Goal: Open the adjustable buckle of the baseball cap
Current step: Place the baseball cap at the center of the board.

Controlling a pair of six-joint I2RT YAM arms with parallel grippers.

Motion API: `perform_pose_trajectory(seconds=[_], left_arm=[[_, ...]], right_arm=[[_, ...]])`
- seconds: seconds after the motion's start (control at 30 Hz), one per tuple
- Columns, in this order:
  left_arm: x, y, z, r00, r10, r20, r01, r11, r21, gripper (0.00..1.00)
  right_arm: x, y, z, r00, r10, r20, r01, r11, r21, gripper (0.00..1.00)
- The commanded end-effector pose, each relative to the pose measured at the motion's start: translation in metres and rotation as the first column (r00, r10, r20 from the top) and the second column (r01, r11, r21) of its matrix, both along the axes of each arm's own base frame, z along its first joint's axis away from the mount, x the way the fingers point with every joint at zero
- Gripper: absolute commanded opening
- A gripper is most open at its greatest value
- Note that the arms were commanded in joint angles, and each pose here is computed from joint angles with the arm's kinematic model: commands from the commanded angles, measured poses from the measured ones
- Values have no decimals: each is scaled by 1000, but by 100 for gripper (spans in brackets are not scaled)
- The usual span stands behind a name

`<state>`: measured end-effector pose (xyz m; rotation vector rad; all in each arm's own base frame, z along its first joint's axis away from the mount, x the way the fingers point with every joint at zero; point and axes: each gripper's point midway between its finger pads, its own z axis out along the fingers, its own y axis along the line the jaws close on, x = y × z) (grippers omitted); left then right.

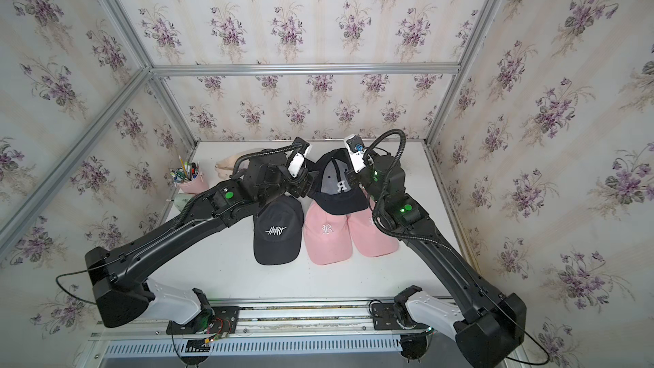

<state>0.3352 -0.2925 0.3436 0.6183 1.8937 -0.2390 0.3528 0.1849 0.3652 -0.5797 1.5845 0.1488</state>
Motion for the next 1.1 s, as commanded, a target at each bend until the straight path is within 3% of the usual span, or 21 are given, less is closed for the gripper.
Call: perform_pose_trajectory(seconds=[0.0, 0.23, 0.4, 0.53, 0.67, 0.73, 1.07], left_arm=[[1, 24, 26, 990, 138, 31, -133, 983, -124, 78], [-24, 12, 22, 997, 74, -35, -80, 971, -223, 77], [-36, -37, 11, 998, -60, 19, 63, 961, -270, 78], [-37, -91, -7, 979, -191, 67, 202, 927, -316, 78], [-29, -132, -16, 964, -242, 111, 266, 880, -393, 80], [-24, -145, -18, 962, -240, 130, 273, 860, -431, 82], [24, -165, -30, 978, -24, 205, 122, 871, -476, 83]], right_arm=[[10, -5, 13, 998, -57, 7, 56, 998, 36, 0], [24, -6, 38, 994, -108, 2, 107, 990, 91, 0], [33, -6, 52, 991, -133, -5, 133, 982, 134, 0], [40, -8, 65, 986, -165, -12, 164, 970, 181, 0], [44, -13, 74, 978, -205, -27, 205, 951, 231, 0], [45, -17, 76, 972, -233, -36, 235, 938, 254, 0], [44, -31, 81, 941, -327, -87, 337, 882, 329, 0]])
